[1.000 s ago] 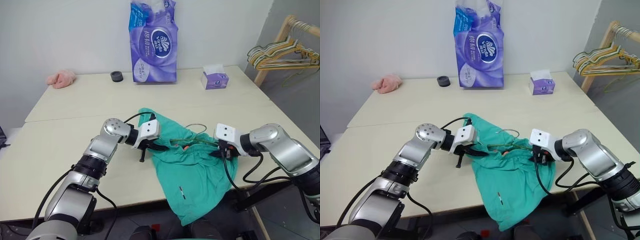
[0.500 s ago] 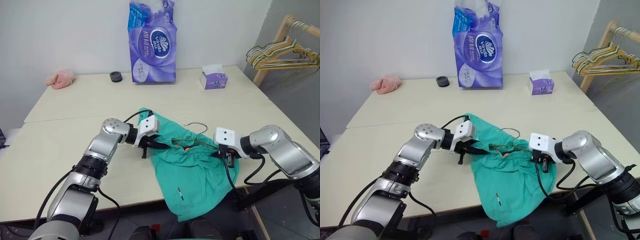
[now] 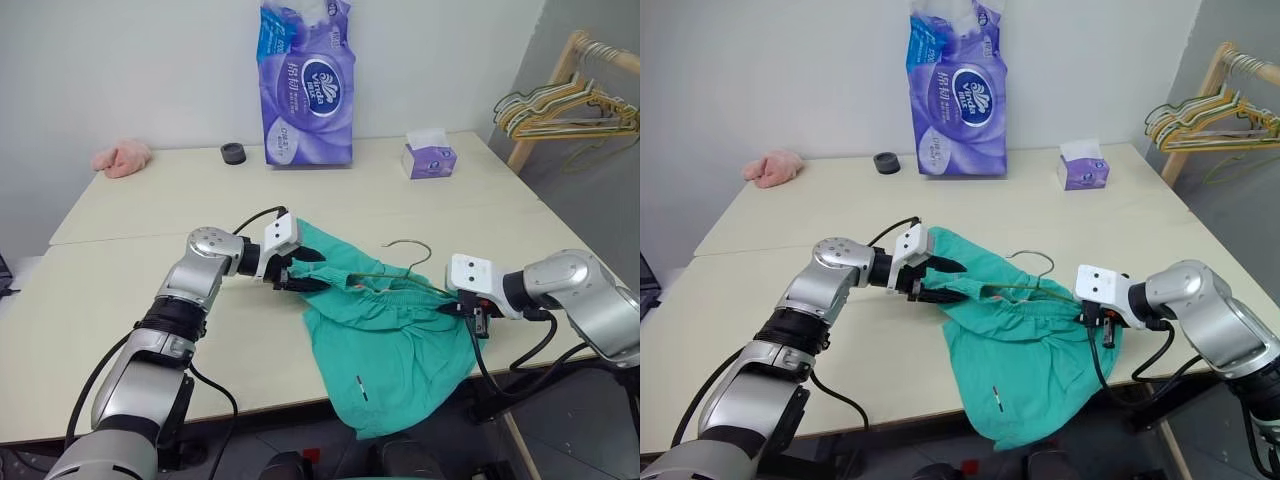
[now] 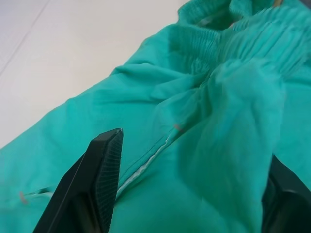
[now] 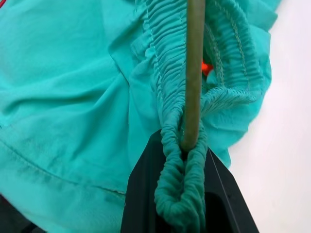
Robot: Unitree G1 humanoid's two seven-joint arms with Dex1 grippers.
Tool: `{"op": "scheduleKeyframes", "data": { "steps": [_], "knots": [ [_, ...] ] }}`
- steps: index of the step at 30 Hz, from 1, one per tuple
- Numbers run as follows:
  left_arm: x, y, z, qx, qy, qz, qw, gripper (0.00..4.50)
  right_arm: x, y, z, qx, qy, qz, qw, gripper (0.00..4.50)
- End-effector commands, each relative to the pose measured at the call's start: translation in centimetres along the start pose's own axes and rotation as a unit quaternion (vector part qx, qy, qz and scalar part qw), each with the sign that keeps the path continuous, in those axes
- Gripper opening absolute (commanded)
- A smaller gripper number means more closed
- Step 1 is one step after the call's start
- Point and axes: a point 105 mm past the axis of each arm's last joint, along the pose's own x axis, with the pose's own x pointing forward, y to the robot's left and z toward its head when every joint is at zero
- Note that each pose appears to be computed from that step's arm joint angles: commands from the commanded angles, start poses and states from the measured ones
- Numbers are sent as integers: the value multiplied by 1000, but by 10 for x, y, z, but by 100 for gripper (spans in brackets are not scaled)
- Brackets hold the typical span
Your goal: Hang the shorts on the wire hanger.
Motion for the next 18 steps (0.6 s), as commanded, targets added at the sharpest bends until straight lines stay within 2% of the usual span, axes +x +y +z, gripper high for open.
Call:
{"op": "scheduleKeyframes", "data": {
  "steps": [1, 5, 9, 10, 18],
  "knots": [
    [-2, 2, 6, 24, 4, -8, 1000, 268, -11, -3, 7, -14, -8, -11, 1000, 0],
    [1, 1, -3, 31, 19, -9, 999, 145, -13, -3, 5, -10, -6, -14, 1000, 0],
    [5, 6, 6, 27, -11, 9, 1000, 21, -15, -2, 5, -4, -7, -16, 1000, 0],
    [5, 8, 9, 24, -17, 15, 999, 2, -15, -1, 5, -2, -8, -15, 1000, 0],
    [-9, 18, 20, 10, -54, 57, 997, 2, -21, 0, 4, 54, -32, -26, 998, 0]
  ]
}}
